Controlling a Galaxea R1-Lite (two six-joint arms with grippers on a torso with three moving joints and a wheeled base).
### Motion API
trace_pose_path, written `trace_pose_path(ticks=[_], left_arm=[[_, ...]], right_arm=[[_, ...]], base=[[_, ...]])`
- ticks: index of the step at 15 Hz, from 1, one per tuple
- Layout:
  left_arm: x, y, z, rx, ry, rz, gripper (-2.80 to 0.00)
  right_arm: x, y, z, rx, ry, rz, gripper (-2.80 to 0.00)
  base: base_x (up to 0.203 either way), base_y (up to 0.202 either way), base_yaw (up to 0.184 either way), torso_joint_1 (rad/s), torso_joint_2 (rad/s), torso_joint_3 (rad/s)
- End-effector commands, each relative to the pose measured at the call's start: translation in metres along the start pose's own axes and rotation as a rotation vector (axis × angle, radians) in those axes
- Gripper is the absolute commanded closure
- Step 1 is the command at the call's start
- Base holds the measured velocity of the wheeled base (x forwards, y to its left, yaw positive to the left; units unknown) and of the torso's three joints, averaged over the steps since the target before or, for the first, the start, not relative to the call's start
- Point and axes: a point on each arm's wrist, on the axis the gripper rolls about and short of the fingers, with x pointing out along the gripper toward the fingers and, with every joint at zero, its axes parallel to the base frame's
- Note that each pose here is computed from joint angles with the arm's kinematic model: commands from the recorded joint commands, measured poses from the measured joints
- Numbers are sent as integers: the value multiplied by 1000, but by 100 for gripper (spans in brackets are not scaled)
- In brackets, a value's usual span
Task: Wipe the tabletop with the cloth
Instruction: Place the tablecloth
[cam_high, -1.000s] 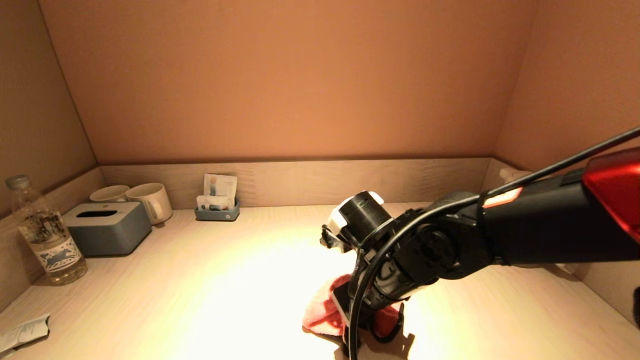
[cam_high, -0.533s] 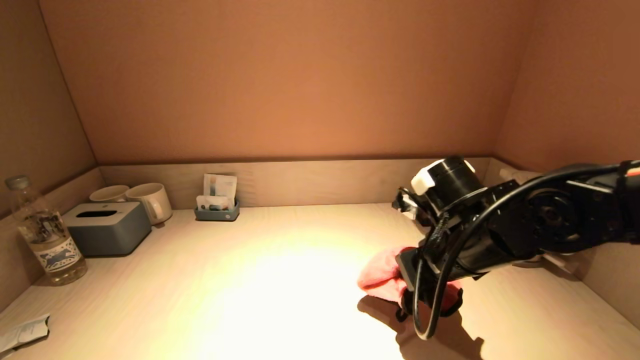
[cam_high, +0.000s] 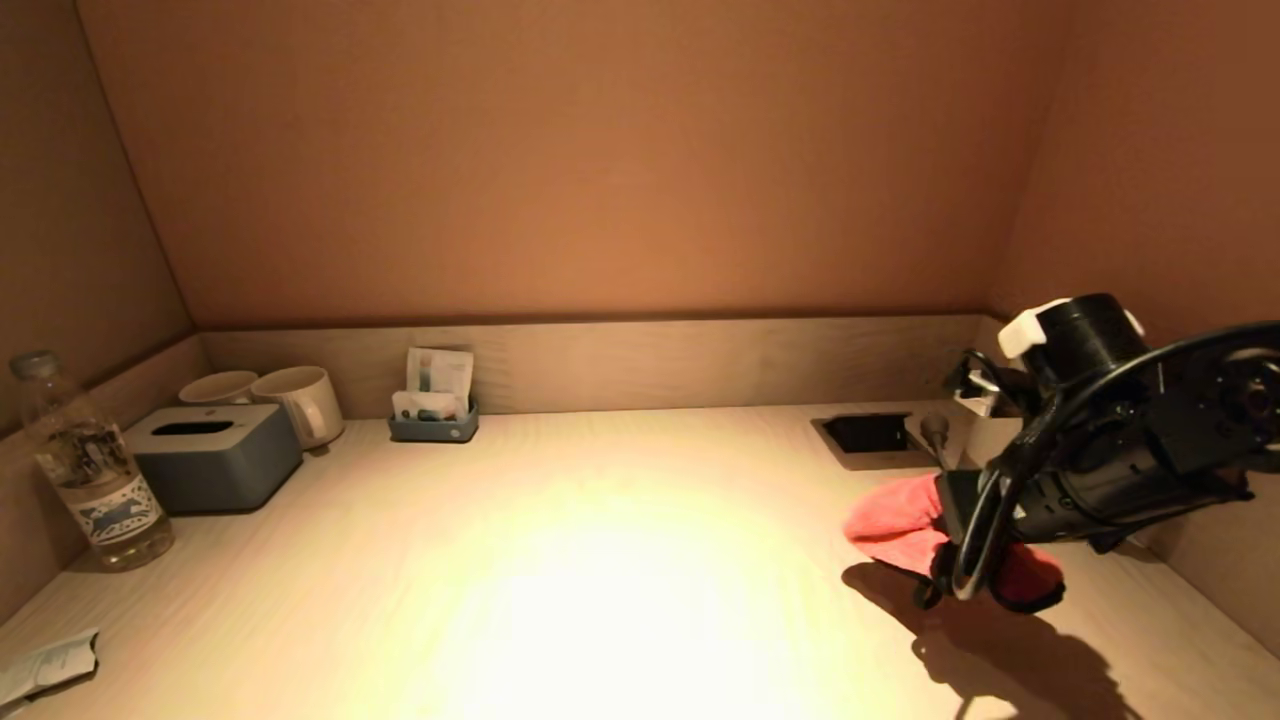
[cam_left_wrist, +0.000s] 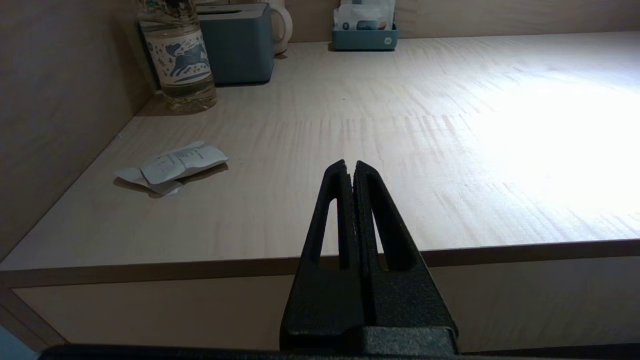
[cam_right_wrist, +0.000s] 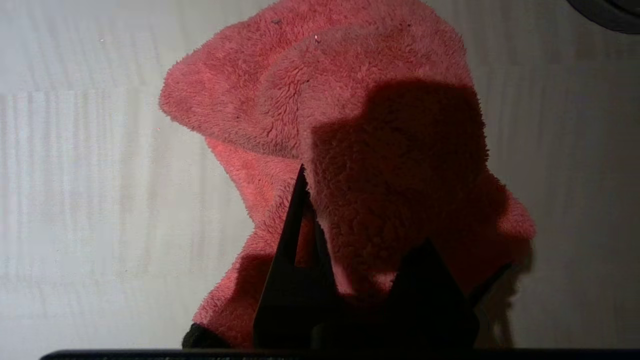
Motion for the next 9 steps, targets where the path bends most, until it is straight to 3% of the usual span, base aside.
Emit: trace_pose_path(ticks=[1, 5, 9], left_arm=[[0, 0, 0, -1, 1, 1, 0], [0, 0, 0, -1, -1, -1, 0], [0, 0, 0, -1, 0, 0, 0]], right_arm=[[1, -19, 1, 25, 4, -22, 0], [17, -57, 9, 75, -25, -93, 0], [32, -80, 9, 127, 3, -130, 0]], base=[[0, 0, 0, 0, 0, 0], [0, 0, 0, 0, 0, 0], [0, 0, 0, 0, 0, 0]])
